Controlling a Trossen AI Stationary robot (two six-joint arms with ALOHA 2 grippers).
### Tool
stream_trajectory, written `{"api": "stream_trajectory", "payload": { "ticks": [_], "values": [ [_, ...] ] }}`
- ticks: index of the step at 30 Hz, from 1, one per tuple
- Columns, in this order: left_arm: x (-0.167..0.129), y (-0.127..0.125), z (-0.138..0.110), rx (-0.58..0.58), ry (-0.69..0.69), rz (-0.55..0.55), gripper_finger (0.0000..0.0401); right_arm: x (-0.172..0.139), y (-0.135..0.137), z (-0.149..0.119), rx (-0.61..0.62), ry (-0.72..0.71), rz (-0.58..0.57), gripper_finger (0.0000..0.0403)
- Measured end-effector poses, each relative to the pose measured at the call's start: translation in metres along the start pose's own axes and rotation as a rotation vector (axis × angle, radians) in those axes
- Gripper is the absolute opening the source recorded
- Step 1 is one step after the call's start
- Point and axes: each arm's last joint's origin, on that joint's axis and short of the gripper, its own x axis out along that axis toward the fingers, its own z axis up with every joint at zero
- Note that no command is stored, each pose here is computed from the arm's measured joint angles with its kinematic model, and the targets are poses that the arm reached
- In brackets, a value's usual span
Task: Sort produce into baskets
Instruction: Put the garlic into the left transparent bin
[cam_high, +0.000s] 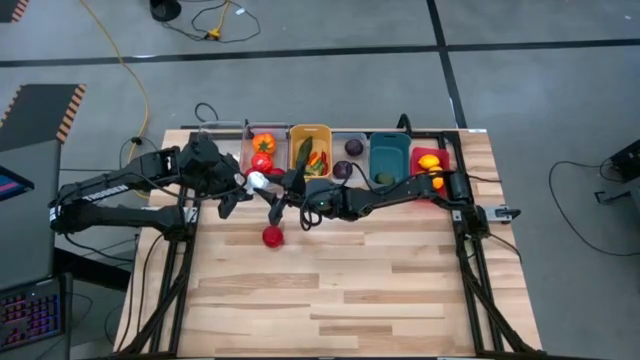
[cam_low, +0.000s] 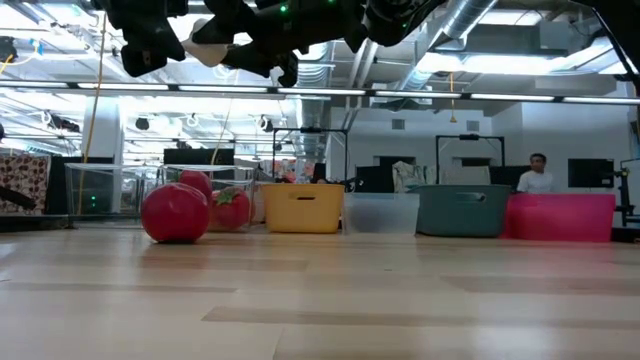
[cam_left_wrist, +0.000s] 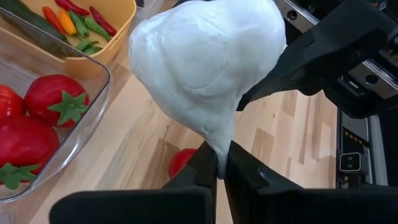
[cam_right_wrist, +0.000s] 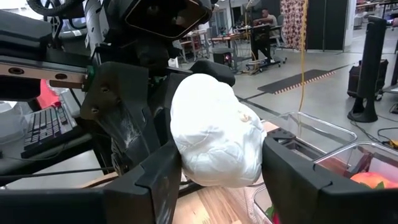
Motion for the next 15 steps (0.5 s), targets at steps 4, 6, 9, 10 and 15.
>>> {"api": "stream_trajectory", "payload": {
  "ticks": [4, 6, 9, 10, 15],
  "values": [
    [0.0000, 0.0002, 0.0001, 0.000, -0.003, 0.005, 0.0002, 0.0012, -0.0030, 0.0004, 0.000, 0.001, 0.003, 0.0247],
    [-0.0001, 0.0001, 0.0000, 0.000, -0.002, 0.005, 0.0002, 0.0012, -0.0030, 0.0004, 0.000, 0.001, 0.002, 0.0259],
    [-0.0001, 0.0001, 0.0001, 0.001, -0.003, 0.005, 0.0002, 0.0011, -0.0028, 0.0005, 0.000, 0.001, 0.003, 0.0271],
    [-0.0001, 0.0002, 0.0002, 0.001, -0.004, 0.007, 0.0002, 0.0012, -0.0028, 0.0004, 0.000, 0.001, 0.003, 0.0273],
    [-0.0001, 0.0003, 0.0002, 0.001, -0.006, 0.012, 0.0002, 0.0012, -0.0028, 0.0004, -0.023, 0.001, 0.003, 0.0276]
  ]
}}
